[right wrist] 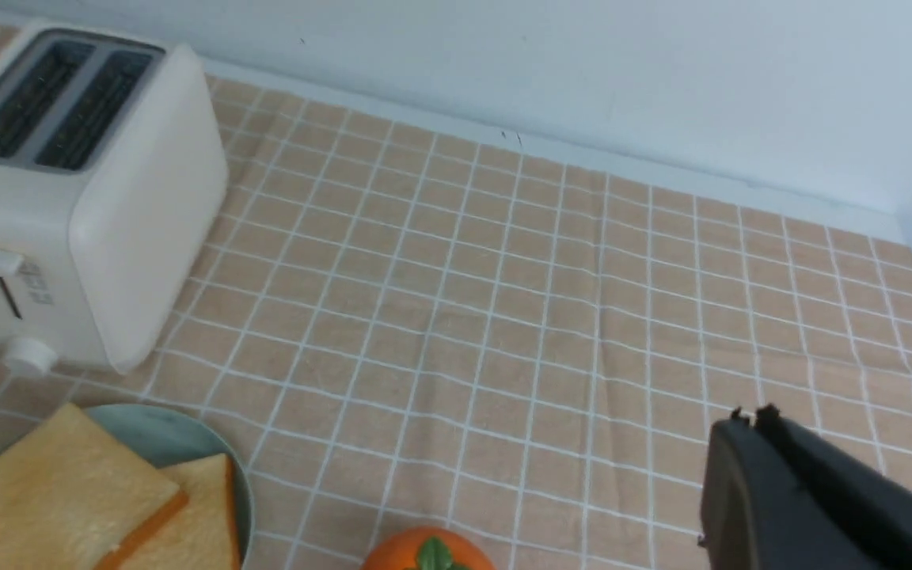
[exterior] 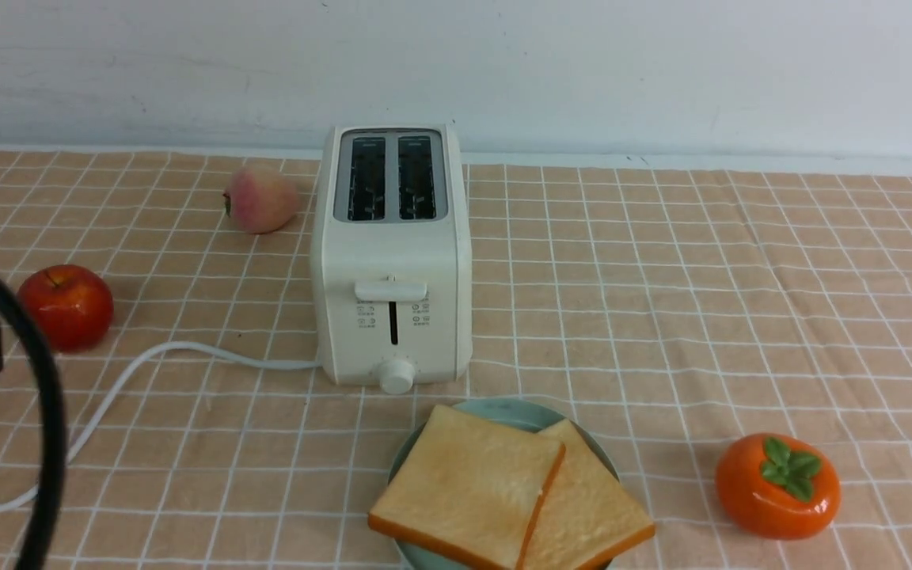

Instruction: Take toasted bread from bread machine on light coffee tablecloth place on plate.

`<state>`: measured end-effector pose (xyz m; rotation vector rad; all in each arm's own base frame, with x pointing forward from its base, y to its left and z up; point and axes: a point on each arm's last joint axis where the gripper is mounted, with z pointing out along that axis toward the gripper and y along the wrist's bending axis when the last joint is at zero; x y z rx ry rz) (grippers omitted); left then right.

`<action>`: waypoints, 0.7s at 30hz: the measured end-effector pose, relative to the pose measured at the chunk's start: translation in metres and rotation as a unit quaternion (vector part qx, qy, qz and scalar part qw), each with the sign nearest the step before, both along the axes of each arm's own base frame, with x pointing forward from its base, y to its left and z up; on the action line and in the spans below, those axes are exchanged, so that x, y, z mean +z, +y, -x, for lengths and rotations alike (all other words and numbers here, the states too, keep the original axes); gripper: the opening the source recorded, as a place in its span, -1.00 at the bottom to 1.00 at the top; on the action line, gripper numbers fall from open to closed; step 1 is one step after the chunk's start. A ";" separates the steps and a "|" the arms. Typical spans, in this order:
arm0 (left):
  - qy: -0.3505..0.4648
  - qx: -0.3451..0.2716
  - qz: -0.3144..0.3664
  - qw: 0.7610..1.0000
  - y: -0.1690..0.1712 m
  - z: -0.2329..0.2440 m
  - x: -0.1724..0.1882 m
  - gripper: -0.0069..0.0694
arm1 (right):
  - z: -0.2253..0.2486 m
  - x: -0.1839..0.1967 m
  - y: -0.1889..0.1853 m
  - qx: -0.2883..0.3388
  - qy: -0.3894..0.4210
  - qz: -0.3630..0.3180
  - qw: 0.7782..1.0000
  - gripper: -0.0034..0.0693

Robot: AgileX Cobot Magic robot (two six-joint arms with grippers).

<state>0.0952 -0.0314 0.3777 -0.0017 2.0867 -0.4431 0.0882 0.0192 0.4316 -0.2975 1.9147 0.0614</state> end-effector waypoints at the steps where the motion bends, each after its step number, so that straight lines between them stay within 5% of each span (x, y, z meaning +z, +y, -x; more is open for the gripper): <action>1: -0.001 0.004 0.001 1.000 0.001 0.002 -0.002 -0.86 | 0.003 -0.020 0.000 0.006 0.004 -0.003 1.000 -0.96; 12: 0.076 0.010 -0.003 0.997 0.002 0.007 -0.056 -0.86 | 0.022 -0.197 0.001 0.031 -0.015 -0.099 0.994 -0.96; 21: 0.113 -0.001 0.017 0.993 -0.002 0.009 -0.067 -0.86 | 0.020 -0.201 0.005 0.053 -0.075 -0.125 0.988 -0.94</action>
